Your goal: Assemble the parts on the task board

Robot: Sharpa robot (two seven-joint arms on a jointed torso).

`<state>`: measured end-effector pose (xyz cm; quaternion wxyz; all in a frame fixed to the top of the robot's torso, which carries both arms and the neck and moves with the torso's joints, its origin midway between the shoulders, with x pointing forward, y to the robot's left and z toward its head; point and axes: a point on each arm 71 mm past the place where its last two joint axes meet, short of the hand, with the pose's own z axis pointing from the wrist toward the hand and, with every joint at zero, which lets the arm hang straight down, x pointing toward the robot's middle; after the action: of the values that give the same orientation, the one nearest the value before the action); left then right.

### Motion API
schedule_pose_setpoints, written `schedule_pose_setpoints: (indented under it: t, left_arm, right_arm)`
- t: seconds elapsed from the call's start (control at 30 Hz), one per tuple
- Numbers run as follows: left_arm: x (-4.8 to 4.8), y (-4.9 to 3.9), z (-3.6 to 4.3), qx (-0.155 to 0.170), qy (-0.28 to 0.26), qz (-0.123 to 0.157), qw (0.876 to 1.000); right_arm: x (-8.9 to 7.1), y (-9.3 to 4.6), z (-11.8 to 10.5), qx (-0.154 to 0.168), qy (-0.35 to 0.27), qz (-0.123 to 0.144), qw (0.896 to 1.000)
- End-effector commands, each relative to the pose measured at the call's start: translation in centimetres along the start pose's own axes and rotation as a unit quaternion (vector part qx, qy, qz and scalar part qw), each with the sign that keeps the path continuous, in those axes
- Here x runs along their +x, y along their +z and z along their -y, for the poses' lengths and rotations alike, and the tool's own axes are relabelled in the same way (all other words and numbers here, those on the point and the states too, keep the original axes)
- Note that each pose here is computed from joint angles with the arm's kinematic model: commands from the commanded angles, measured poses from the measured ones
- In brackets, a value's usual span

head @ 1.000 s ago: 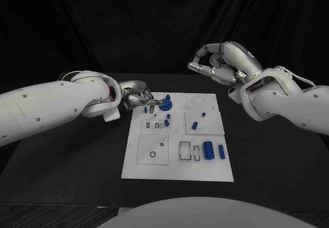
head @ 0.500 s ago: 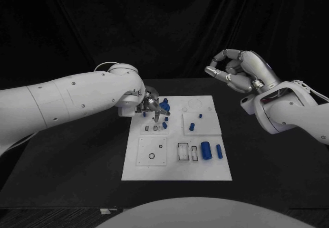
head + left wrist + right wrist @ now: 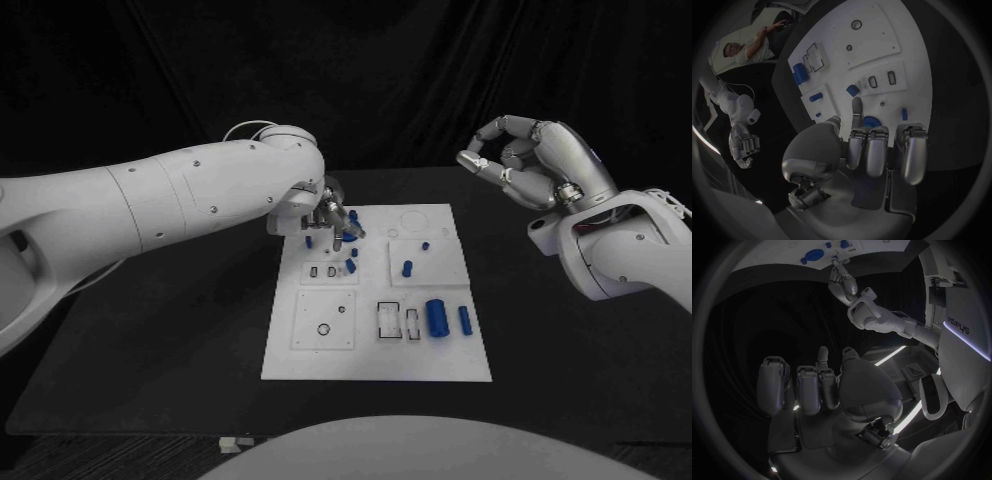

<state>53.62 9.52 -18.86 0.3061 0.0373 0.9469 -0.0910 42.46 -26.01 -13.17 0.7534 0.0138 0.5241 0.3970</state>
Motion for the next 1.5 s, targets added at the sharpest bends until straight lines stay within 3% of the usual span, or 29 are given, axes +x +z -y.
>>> schedule_pose_setpoints:
  t: [0.03, 0.57, 0.97, 1.5]
  left_arm:
    - [0.04, 0.17, -0.01, -0.013, 0.001, -0.003, 1.000]
    - [0.73, 0.96, -0.52, -0.026, -0.004, -0.012, 1.000]
    - [1.52, 1.80, 0.00, -0.012, -0.010, -0.015, 1.000]
    - [2.27, 2.70, 0.08, -0.008, -0.014, -0.023, 1.000]
  right_arm:
    - [-0.1, -0.1, -0.1, -0.009, -0.011, 0.009, 1.000]
    - [0.0, 0.0, -0.1, -0.018, -0.021, 0.006, 1.000]
    - [0.3, 0.2, 0.0, -0.017, -0.021, 0.002, 1.000]
    - [0.6, -0.1, 0.3, -0.010, -0.019, -0.007, 1.000]
